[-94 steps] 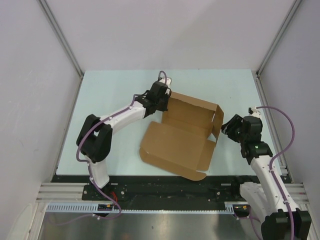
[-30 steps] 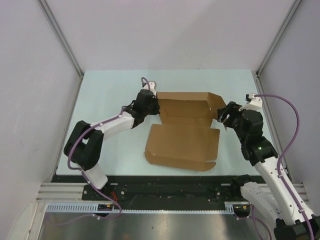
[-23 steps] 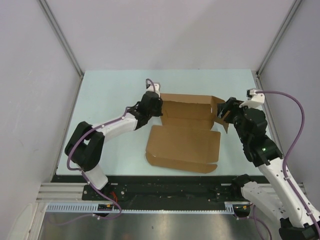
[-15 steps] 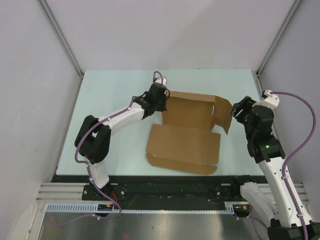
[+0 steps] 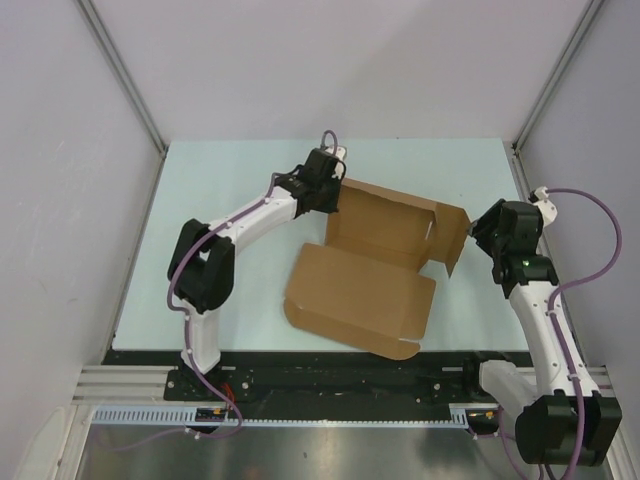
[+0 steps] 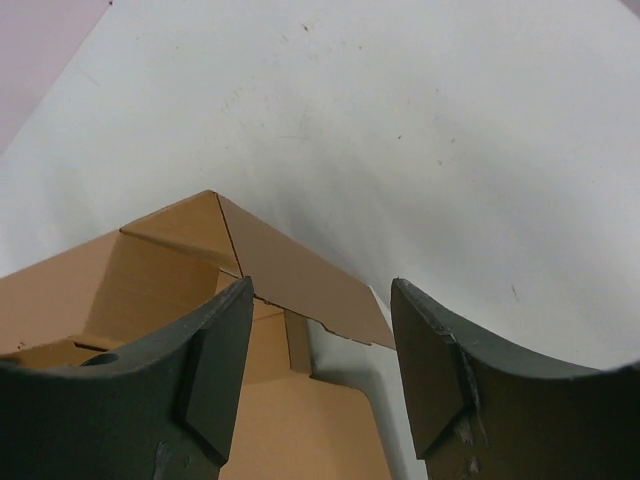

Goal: Fold the paper box

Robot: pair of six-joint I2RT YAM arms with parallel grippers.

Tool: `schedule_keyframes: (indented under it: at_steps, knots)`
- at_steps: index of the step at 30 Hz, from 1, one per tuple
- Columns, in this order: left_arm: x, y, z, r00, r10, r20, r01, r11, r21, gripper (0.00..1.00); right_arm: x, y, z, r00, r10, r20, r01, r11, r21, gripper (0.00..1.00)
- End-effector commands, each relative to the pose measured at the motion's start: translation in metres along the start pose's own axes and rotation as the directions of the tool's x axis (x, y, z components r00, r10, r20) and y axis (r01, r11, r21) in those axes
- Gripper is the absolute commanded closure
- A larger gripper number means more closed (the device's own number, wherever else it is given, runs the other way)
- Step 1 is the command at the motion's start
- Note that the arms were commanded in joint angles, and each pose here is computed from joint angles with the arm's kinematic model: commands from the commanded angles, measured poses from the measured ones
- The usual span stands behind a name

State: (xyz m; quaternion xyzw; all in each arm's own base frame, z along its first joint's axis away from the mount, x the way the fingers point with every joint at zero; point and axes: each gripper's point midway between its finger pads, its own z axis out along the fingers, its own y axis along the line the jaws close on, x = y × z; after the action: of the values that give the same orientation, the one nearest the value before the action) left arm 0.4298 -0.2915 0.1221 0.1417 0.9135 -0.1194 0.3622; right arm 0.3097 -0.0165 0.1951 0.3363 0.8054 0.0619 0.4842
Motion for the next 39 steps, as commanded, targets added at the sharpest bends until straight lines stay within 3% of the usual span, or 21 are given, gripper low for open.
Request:
schedule_keyframes:
  at_steps: [1,13,21,32,39]
  knots:
    - [0.098,0.017,0.016,0.938,0.028,-0.344,-0.033,0.999,-0.008,1.0,0.012,-0.007,0.008,0.995,0.08,-0.058,-0.079,0.997,0.013,0.38]
    - [0.103,0.024,0.017,0.94,0.03,-0.34,-0.042,0.999,-0.027,1.0,-0.013,0.024,-0.027,0.999,0.008,0.049,-0.002,0.992,-0.123,0.32]
    - [0.103,0.024,0.015,0.948,0.0,-0.318,-0.011,0.999,-0.033,1.0,-0.056,0.007,-0.047,0.98,-0.011,0.2,0.007,1.0,0.018,0.32]
    - [0.089,0.058,-0.002,0.955,-0.032,-0.293,0.003,0.995,-0.1,1.0,-0.064,0.017,-0.035,0.982,0.004,0.189,-0.007,1.0,0.014,0.3]
    - [0.052,0.075,-0.029,0.974,0.003,-0.227,-0.045,0.983,-0.179,1.0,-0.074,0.028,-0.035,0.975,0.03,0.221,-0.023,0.999,-0.034,0.3]
